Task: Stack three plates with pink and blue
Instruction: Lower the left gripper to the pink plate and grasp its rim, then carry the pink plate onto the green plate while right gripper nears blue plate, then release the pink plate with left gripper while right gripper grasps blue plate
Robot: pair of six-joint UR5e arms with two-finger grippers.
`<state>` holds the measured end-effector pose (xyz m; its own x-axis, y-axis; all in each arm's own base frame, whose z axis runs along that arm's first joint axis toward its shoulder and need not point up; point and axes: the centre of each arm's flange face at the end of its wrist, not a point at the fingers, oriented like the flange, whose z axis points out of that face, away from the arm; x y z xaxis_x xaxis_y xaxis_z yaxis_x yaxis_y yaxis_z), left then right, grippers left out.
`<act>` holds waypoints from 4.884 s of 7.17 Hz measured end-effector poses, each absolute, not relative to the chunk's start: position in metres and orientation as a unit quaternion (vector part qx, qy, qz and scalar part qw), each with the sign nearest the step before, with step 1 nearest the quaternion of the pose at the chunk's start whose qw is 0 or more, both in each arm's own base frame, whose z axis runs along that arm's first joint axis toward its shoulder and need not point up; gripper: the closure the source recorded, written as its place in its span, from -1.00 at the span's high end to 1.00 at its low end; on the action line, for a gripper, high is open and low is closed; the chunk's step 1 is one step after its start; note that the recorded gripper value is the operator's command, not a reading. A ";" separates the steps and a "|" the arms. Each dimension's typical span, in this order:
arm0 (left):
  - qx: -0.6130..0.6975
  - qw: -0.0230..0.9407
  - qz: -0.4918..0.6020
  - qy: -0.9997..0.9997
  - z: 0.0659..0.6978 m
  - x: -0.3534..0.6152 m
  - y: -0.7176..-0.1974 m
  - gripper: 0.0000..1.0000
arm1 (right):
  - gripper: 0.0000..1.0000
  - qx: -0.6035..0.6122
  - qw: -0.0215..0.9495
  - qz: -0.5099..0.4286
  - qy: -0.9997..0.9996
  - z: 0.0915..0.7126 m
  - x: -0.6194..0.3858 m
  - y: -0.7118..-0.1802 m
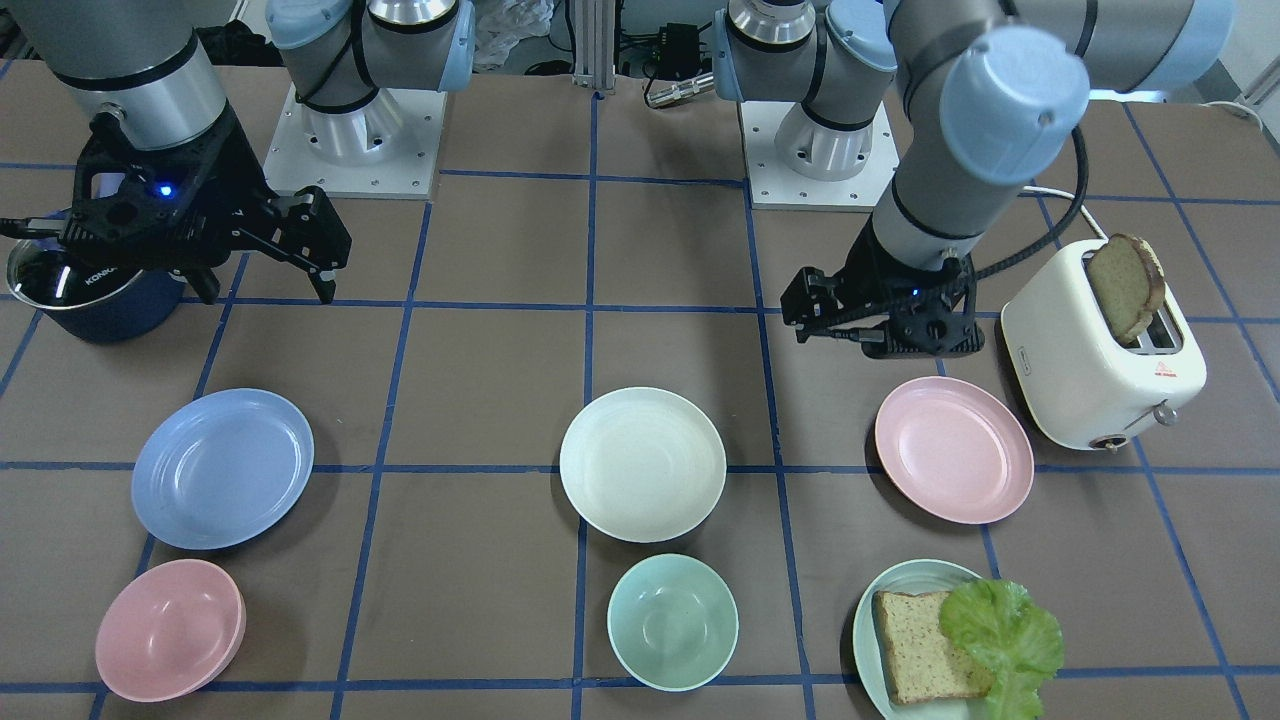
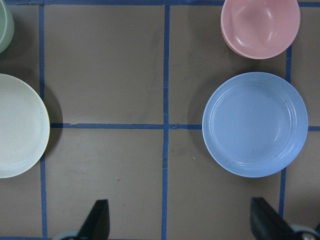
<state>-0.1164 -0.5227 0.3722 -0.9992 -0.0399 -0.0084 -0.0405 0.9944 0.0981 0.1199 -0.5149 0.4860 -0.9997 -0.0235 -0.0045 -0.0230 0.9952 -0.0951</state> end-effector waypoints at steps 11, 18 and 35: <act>0.024 0.123 0.095 0.988 0.175 -0.054 -0.533 -1.00 | 1.00 -0.007 0.003 -0.044 0.999 0.480 0.109 -0.521; 0.054 0.095 0.016 0.994 0.248 -0.169 -0.518 -1.00 | 1.00 0.015 0.046 0.027 0.998 0.307 -0.140 -0.593; 0.054 -0.012 -0.008 0.998 0.321 -0.354 -0.560 1.00 | -1.00 -0.021 0.086 0.045 0.995 0.186 -0.172 -0.573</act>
<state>-0.3537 -0.5604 0.3207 -0.9938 0.1087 0.0223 0.1084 0.9940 -0.0172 -0.1722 -0.5728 0.1864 -0.9844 -0.0337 -0.1730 -0.0492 0.9951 0.0860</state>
